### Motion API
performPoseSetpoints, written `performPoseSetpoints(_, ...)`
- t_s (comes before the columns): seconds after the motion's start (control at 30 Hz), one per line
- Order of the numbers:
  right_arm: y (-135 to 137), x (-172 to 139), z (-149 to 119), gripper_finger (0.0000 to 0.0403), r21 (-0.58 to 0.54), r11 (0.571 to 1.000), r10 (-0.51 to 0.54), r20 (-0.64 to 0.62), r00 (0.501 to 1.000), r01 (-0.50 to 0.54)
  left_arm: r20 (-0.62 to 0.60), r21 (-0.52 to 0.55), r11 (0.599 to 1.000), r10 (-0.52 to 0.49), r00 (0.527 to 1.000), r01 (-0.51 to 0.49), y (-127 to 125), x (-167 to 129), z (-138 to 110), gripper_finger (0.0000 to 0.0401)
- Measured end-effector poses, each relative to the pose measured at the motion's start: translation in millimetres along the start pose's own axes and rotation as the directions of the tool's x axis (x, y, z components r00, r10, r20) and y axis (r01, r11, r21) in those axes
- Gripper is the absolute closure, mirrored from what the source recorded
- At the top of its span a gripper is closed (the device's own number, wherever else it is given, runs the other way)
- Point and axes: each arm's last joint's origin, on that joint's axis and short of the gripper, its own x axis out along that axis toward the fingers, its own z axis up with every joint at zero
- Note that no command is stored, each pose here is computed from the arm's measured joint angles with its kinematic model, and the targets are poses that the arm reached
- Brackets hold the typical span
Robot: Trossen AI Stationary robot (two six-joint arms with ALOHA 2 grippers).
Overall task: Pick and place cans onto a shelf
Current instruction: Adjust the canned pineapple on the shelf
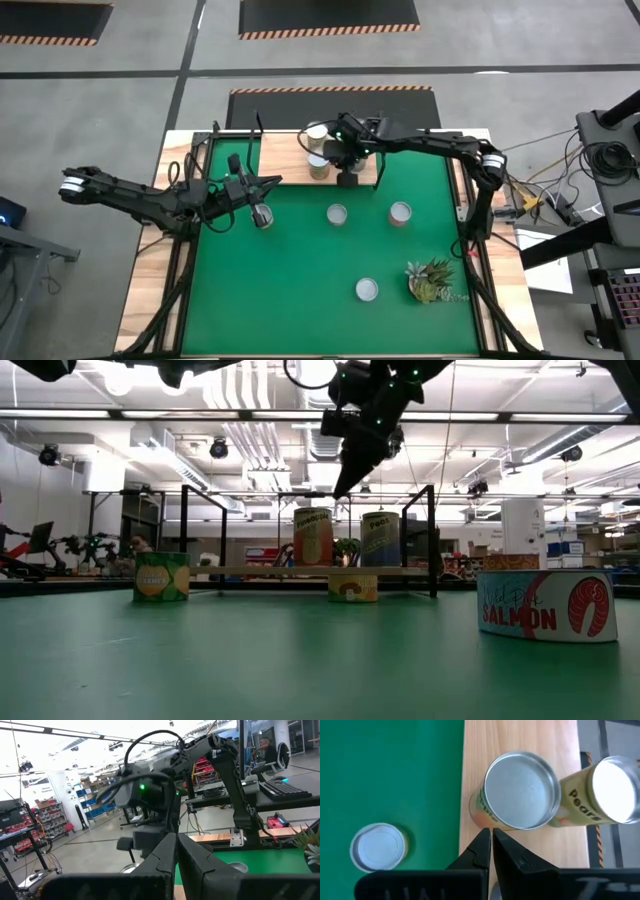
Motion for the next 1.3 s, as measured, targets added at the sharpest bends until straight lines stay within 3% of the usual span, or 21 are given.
performPoseSetpoints(0.37, -2, 34, -8, 0.0394, 0.003, 1.0, -0.002, -0.086, 0.996, 0.003, -0.003, 0.002, 1.0, -0.001, 1.0, 0.001, 0, 0, 0, 0.0401)
performPoseSetpoints(1.3, -6, 41, 0, 0.0394, 0.056, 0.998, -0.031, -0.002, 1.0, 0.031, -0.004, 0.003, 1.0, -0.001, 1.0, 0.001, 0, 0, 0, 0.0401)
